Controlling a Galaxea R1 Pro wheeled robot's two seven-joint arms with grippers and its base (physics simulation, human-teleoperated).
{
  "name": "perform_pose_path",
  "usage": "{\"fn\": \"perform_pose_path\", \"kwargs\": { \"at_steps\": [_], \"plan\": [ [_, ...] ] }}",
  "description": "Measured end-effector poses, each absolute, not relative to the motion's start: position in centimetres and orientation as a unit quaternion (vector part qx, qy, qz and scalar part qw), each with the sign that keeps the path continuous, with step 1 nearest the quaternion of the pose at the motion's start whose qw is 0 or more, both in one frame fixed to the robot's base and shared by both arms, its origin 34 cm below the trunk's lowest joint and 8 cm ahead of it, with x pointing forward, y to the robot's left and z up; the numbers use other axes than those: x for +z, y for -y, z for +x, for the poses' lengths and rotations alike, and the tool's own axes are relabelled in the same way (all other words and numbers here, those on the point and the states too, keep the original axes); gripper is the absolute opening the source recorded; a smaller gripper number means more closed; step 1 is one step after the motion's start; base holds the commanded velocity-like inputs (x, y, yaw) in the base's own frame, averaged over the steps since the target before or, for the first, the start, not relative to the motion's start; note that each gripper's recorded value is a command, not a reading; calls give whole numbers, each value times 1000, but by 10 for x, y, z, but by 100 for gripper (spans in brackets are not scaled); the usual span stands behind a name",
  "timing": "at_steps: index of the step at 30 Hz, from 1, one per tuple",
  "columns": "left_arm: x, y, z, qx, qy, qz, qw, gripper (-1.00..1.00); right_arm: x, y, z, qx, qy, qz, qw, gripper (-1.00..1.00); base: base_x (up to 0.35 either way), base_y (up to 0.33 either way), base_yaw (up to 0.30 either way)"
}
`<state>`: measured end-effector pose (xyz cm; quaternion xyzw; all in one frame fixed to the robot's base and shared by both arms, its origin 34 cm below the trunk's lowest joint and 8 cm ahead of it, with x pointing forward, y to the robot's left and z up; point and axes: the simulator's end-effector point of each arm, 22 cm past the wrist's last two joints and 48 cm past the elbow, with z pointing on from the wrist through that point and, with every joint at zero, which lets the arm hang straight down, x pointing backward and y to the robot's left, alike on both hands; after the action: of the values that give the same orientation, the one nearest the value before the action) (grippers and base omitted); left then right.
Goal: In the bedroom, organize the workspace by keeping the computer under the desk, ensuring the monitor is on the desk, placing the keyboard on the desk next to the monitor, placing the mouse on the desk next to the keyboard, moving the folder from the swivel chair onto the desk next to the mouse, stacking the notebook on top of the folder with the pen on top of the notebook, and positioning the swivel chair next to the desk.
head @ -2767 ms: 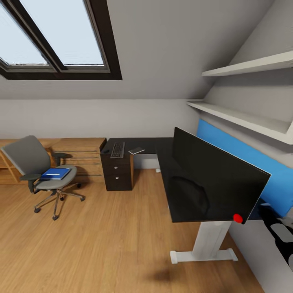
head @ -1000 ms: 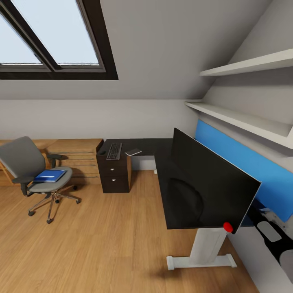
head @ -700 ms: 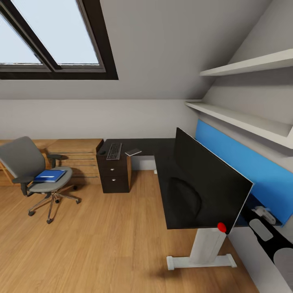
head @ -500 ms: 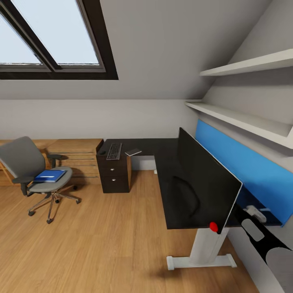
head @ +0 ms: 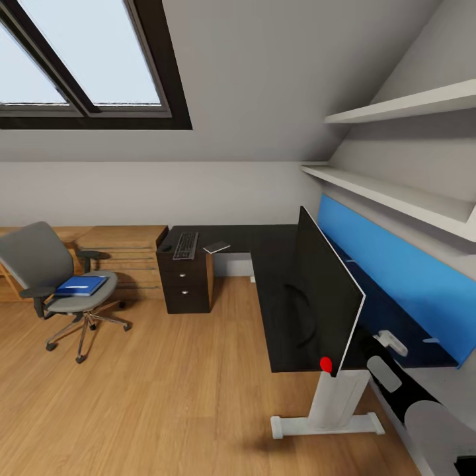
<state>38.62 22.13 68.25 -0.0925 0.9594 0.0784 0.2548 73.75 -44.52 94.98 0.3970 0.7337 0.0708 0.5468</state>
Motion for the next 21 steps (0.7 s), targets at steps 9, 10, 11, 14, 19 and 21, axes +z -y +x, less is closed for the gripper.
{"fn": "perform_pose_path", "kwargs": {
  "at_steps": [9,10,11,14,19,21],
  "plan": [
    [683,-221,386,78,-959,-92,255,100,948,434,739,71,-739,386,548,100,0,0,0],
    [683,-221,386,78,-959,-93,255,100,948,434,739,71,-739,387,548,100,0,0,0],
    [683,-221,386,78,-959,-93,255,100,948,432,740,72,-739,386,547,100,0,0,0],
    [683,-221,386,78,-959,-92,255,100,947,427,740,75,-740,385,546,100,0,0,0],
    [683,-221,386,78,-959,-93,255,100,945,423,741,76,-741,385,545,100,0,0,0],
    [683,-221,386,78,-959,-92,255,100,945,422,741,76,-742,383,545,100,0,0,0]
  ]
}}
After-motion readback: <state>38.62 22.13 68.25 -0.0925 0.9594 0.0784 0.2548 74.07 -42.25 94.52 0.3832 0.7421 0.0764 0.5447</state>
